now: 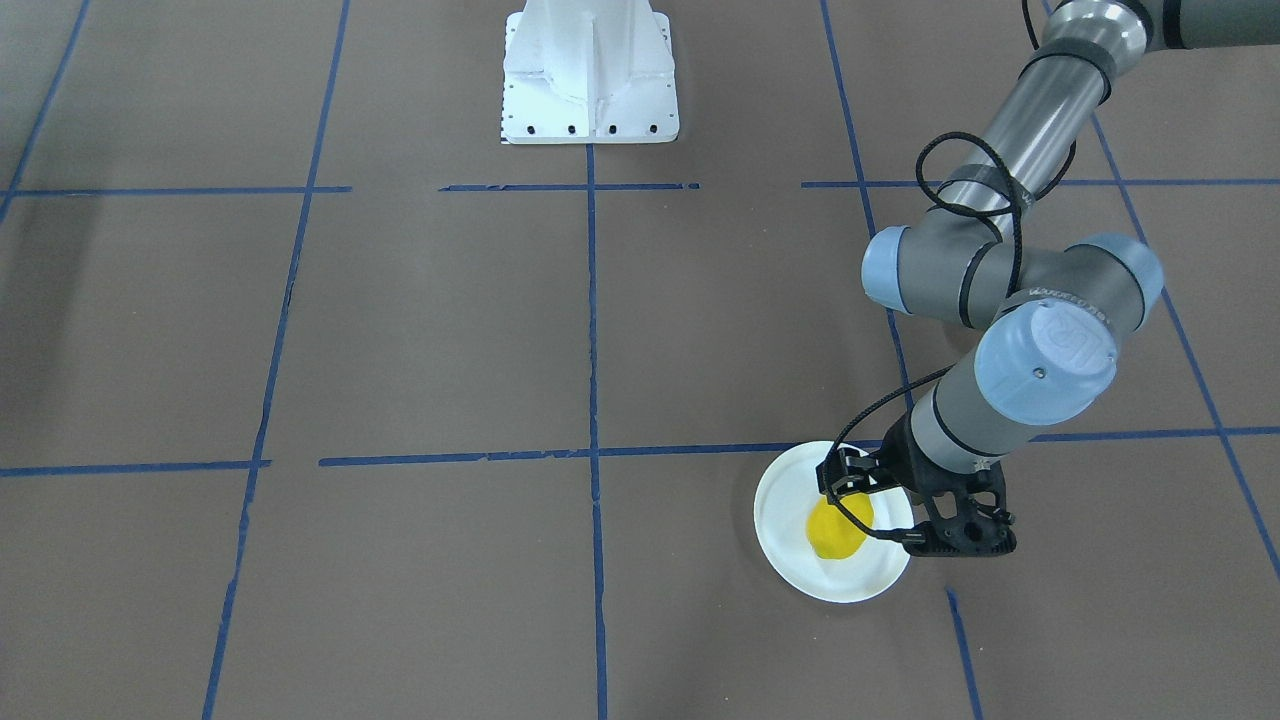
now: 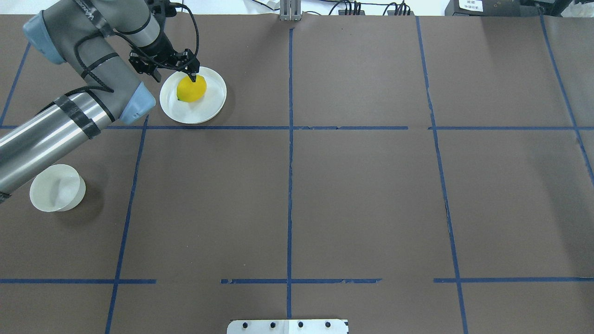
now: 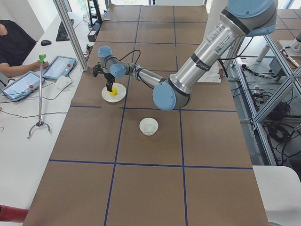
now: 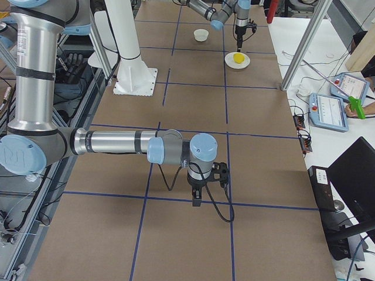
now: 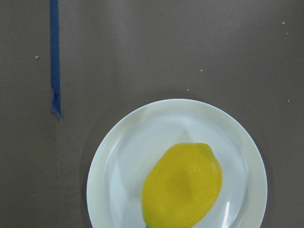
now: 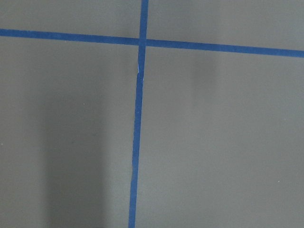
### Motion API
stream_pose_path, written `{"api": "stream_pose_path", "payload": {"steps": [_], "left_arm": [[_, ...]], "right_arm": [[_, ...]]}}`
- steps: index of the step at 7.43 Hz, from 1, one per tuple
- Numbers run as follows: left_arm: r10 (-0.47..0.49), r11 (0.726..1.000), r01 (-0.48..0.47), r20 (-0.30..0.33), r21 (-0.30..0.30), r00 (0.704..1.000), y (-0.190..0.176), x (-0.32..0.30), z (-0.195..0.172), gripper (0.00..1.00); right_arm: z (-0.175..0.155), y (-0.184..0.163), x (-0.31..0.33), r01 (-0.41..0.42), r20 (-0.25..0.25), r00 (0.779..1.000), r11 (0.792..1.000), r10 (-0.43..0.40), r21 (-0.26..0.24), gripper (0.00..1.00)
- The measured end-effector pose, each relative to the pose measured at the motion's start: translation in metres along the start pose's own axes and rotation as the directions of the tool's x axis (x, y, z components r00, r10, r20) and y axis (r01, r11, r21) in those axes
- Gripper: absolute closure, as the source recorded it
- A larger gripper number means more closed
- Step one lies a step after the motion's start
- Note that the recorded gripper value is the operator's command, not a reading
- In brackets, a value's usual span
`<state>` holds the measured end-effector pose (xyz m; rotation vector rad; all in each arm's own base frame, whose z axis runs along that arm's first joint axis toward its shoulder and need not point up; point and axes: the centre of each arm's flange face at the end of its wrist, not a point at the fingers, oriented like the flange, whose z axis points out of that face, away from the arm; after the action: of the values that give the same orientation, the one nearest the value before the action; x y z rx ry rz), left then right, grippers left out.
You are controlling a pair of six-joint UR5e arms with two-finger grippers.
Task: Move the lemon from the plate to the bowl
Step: 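Lower the left gripper and close it around the lemon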
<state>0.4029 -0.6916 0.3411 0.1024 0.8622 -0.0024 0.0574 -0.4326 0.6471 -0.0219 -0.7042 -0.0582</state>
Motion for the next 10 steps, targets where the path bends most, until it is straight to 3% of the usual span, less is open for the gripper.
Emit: {"api": "stream_pose_path", "payload": {"steps": [2,7,8,9,10], "left_arm": [[-0.002,1.000,0.001,0.026,0.020,1.000,0.000,0.013,0.021,0.00],[0.014,1.000,-0.014,0.016,0.021,1.000,0.007,0.008,0.061,0.00],[0.015,1.000,-0.015,0.015,0.020,1.000,0.008,0.009,0.062,0.07],[0.016,1.000,-0.016,0.017,0.023,1.000,0.008,0.009,0.063,0.54],[0.018,0.999,-0.018,0.020,0.031,1.000,0.008,0.009,0.063,0.85]], "right_arm": [[0.000,0.000,0.000,0.000,0.000,1.000,1.000,0.000,0.000,0.00],[0.000,0.000,0.000,0.000,0.000,1.000,1.000,0.000,0.000,0.00],[0.000,0.000,0.000,0.000,0.000,1.000,1.000,0.000,0.000,0.00],[0.000,0.000,0.000,0.000,0.000,1.000,1.000,0.000,0.000,0.00],[0.000,0.000,0.000,0.000,0.000,1.000,1.000,0.000,0.000,0.00]]}}
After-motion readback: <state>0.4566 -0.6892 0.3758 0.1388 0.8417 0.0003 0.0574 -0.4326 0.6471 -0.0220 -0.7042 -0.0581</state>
